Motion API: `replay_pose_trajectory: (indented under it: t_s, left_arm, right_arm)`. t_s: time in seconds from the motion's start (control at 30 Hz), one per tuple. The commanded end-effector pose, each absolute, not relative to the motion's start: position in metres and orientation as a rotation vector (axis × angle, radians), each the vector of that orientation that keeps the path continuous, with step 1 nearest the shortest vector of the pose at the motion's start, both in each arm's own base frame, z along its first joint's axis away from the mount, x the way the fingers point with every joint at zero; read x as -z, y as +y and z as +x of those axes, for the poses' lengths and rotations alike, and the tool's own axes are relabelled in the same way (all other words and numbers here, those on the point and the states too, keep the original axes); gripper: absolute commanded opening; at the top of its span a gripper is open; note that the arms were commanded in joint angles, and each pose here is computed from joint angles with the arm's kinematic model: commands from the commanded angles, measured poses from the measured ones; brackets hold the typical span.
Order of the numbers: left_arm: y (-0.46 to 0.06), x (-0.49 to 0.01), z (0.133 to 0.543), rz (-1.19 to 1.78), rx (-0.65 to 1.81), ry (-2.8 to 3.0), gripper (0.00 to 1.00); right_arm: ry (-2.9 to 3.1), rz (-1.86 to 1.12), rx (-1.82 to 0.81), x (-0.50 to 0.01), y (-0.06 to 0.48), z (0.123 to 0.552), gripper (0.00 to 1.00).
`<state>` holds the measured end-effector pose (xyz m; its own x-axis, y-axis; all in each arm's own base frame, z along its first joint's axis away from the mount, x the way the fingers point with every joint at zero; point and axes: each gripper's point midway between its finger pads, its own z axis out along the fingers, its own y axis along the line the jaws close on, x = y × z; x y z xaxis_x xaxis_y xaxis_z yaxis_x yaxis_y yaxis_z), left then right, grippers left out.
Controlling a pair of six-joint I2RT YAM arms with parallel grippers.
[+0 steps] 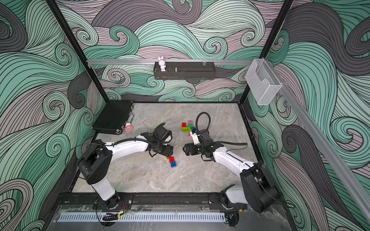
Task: Assemble the number 4 with lego
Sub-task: Move the lego brick at the center of the board.
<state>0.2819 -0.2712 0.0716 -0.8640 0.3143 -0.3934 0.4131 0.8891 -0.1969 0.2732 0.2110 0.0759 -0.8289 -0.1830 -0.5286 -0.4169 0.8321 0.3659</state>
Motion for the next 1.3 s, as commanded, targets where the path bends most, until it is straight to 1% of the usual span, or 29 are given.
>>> replay_pose_trajectory:
  t_s: [0.0,0.1,0.27,0.3,0.37,0.47,0.57,0.67,0.73,0.87,0.97,1.03,1.13,1.27]
  left_arm:
    - [-0.252,-0.116,0.303,0.385,0.33,2.556,0.8]
    - [-0.219,-0.129,0.31,0.232,0.234,2.521,0.85]
    - [-0.162,-0.132,0.31,-0.016,0.131,2.496,0.9]
    - [-0.152,-0.129,0.31,-0.055,0.113,2.494,0.98]
    - [-0.135,-0.128,0.308,-0.119,0.07,2.483,0.99]
    - [-0.114,-0.131,0.31,-0.205,-0.006,2.44,0.99]
    - [-0.097,-0.136,0.312,-0.273,-0.1,2.396,0.99]
    - [-0.092,-0.14,0.312,-0.272,-0.134,2.383,0.99]
    - [-0.091,-0.14,0.311,-0.27,-0.135,2.379,0.99]
    - [-0.091,-0.138,0.311,-0.277,-0.131,2.381,0.99]
    - [-0.091,-0.138,0.311,-0.299,-0.127,2.38,0.98]
    - [-0.087,-0.137,0.31,-0.328,-0.133,2.375,0.99]
    - [-0.08,-0.137,0.308,-0.379,-0.143,2.36,0.99]
    - [-0.069,-0.138,0.305,-0.429,-0.15,2.325,0.99]
  right_arm:
    - [2.568,-0.546,-0.656,-0.073,0.231,0.263,0.89]
    - [2.627,-0.642,-0.606,-0.064,0.248,0.25,0.88]
    - [2.672,-0.878,-0.505,-0.051,0.266,0.219,0.86]
    - [2.679,-0.905,-0.469,-0.047,0.266,0.215,0.86]
    - [2.69,-0.937,-0.395,-0.038,0.265,0.211,0.87]
    - [2.714,-1.018,-0.367,-0.027,0.273,0.203,0.87]
    - [2.722,-1.083,-0.301,-0.019,0.277,0.199,0.84]
    - [2.723,-0.948,-0.08,-0.019,0.256,0.219,0.76]
    - [2.722,-0.83,0.005,-0.023,0.241,0.233,0.76]
    - [2.746,-0.604,0.059,-0.03,0.215,0.254,0.77]
    - [2.741,-0.585,0.021,-0.037,0.215,0.26,0.78]
    - [2.719,-0.649,-0.091,-0.045,0.23,0.258,0.79]
    - [2.634,-0.805,-0.346,-0.064,0.263,0.246,0.8]
    - [2.586,-0.979,-0.464,-0.076,0.294,0.234,0.81]
